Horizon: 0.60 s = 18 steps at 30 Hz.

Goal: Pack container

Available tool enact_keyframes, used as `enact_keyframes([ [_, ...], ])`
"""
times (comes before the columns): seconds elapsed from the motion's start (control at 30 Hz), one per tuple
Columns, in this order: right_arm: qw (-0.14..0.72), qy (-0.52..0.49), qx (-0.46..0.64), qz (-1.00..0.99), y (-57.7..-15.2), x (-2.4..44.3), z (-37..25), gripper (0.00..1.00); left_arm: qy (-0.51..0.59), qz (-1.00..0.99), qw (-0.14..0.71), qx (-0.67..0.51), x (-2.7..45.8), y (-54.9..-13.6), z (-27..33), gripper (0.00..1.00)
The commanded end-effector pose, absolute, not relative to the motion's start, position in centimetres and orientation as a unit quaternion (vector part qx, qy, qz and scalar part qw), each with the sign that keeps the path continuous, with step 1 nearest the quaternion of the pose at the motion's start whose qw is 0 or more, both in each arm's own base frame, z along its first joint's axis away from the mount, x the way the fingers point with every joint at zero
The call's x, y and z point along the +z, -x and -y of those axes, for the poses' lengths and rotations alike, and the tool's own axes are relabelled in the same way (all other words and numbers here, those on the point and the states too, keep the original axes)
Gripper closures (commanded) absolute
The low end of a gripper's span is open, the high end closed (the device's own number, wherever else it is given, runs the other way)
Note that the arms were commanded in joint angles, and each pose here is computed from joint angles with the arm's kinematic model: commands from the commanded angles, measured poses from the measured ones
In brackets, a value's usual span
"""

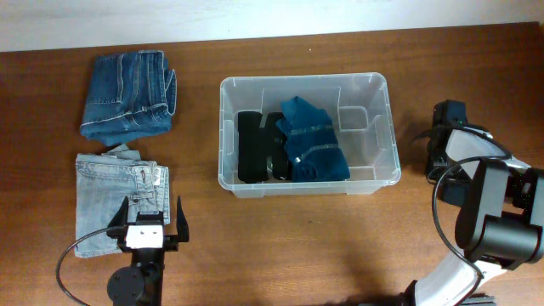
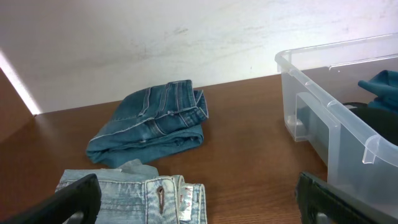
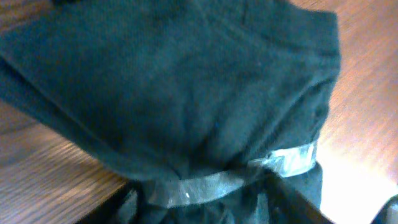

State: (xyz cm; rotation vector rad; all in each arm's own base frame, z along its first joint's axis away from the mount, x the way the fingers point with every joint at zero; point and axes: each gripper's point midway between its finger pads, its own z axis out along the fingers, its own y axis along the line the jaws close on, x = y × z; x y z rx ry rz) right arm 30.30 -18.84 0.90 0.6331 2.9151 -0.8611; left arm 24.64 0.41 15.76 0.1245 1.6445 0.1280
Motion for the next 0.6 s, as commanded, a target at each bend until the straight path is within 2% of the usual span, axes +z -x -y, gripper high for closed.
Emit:
enact_keyframes([
  [0.0, -0.013, -0.201, -0.276, -0.940, -29.1, -1.0, 18.6, 0.60, -0.062, -0.731, 0.677, 0.059, 15.7, -24.6, -0.3, 0.01],
  [0.23, -0.013, -0.201, -0.275, -0.940, -29.1, -1.0, 18.5, 0.75, -0.062, -0.731, 0.677, 0.059, 15.7, -24.6, -0.3, 0.01],
  [0.4, -0.009, -0.225, -0.276, -0.934, -29.0, -0.7, 18.6, 0.96, -0.062, -0.731, 0.677, 0.058, 15.7, -24.6, -0.3, 0.01],
  [0.57, 0.004, -0.248, -0.276, -0.929, -30.2, 1.8, 19.0, 0.96, -0.062, -0.731, 0.677, 0.059, 15.7, -24.6, -0.3, 0.01],
])
